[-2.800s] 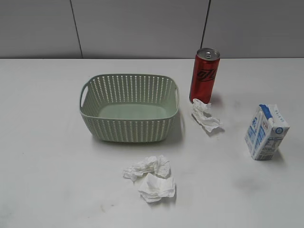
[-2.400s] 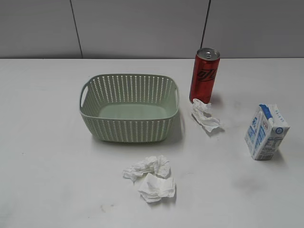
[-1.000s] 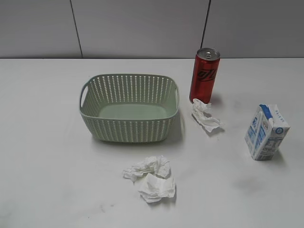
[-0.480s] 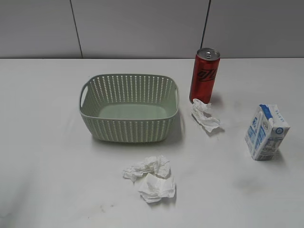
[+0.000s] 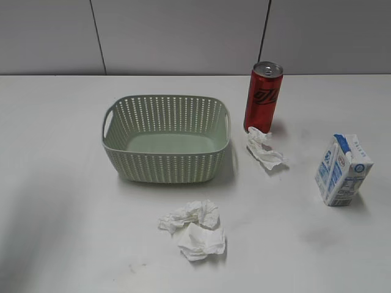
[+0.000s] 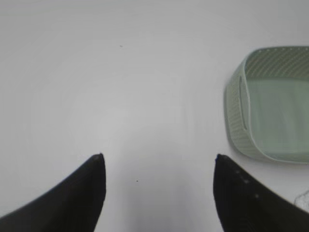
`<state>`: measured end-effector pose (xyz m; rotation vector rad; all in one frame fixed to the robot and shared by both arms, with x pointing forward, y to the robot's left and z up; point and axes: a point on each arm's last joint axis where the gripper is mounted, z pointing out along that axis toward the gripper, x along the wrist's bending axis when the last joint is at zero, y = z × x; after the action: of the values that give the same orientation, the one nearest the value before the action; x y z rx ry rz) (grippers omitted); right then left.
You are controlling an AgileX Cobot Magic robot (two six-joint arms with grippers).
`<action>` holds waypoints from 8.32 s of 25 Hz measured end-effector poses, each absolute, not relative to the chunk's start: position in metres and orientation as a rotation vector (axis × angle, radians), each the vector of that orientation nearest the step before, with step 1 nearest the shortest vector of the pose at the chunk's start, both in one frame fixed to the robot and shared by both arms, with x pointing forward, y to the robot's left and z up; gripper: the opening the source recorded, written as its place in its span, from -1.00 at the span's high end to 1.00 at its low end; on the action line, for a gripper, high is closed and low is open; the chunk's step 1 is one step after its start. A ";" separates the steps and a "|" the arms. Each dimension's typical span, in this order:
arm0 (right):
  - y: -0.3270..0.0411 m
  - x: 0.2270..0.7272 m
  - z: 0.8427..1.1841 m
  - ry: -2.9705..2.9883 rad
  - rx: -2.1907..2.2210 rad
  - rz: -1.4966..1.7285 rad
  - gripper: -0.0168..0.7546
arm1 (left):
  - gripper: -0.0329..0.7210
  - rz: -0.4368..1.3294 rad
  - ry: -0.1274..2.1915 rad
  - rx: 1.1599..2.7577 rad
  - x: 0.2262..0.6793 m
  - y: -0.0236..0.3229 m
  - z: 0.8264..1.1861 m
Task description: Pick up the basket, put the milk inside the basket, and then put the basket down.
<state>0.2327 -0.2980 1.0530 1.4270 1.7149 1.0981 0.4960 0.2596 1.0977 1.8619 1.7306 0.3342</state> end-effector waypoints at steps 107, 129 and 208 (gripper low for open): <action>-0.234 0.552 0.974 2.100 2.106 0.364 -0.65 | 0.91 -0.105 2.008 2.043 0.589 0.143 1.022; -0.232 0.559 0.938 2.155 2.176 0.212 0.15 | 0.91 -0.076 1.994 2.033 0.592 0.143 1.022; -0.102 0.600 1.132 2.462 1.545 0.728 -0.69 | 0.91 -0.112 1.998 2.155 0.584 0.115 0.993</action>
<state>0.5996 -0.1023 1.1321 1.5454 2.4621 0.7276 0.5838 0.1153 0.9928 2.1550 1.9976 -0.1115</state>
